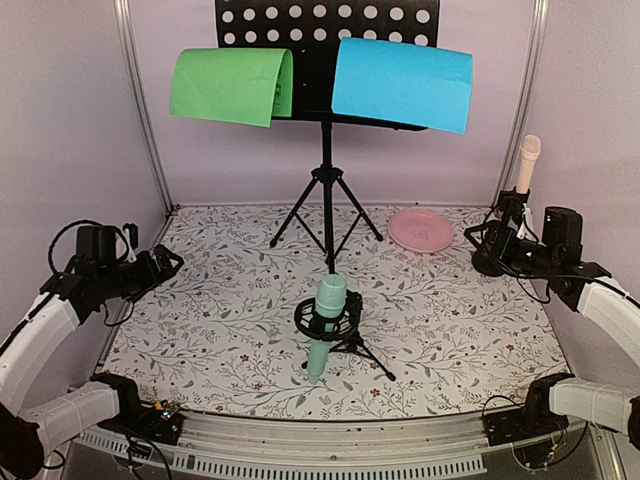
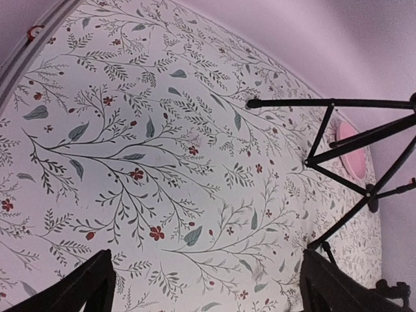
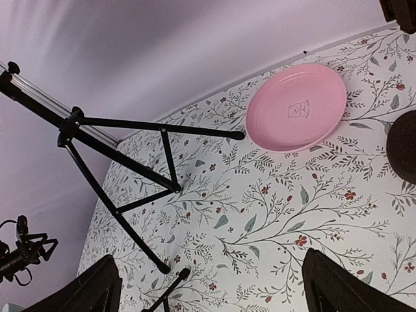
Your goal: Pack up the instrument practice props
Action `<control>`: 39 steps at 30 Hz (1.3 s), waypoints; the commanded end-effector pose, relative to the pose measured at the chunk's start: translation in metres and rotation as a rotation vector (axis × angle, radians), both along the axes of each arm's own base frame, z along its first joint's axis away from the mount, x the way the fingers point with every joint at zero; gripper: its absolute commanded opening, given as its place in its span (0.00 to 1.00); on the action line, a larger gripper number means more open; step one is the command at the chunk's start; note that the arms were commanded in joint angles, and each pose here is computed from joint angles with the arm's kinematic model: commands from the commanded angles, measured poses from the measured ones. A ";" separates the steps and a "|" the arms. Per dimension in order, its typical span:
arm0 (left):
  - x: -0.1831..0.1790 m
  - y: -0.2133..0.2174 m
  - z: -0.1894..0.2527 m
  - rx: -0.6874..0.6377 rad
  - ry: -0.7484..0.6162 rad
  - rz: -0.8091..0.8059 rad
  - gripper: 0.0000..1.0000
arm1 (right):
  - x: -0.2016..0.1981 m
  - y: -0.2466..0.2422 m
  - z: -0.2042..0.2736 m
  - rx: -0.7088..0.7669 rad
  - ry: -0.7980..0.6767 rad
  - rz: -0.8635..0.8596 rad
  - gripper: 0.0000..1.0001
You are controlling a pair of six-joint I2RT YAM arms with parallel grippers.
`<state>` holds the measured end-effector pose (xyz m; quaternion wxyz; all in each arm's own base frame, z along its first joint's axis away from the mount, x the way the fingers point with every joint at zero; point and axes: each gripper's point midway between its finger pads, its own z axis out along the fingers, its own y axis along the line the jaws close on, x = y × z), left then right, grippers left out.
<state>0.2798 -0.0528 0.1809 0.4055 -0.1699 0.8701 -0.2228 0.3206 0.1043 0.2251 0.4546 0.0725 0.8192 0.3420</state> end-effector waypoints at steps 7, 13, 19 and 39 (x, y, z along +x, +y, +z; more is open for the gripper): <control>-0.015 -0.073 -0.012 0.032 0.036 -0.277 0.99 | -0.039 0.045 0.013 -0.050 -0.124 0.322 0.99; -0.016 -0.078 -0.010 0.216 0.080 -0.336 0.99 | -0.060 0.082 -0.007 -0.169 -0.191 0.508 0.99; -0.026 -0.076 -0.034 0.277 0.149 -0.353 0.99 | -0.070 0.110 -0.008 -0.204 -0.300 0.605 0.99; -0.021 -0.074 -0.019 0.282 0.073 -0.319 0.99 | -0.108 0.192 -0.053 -0.370 -0.584 0.975 0.99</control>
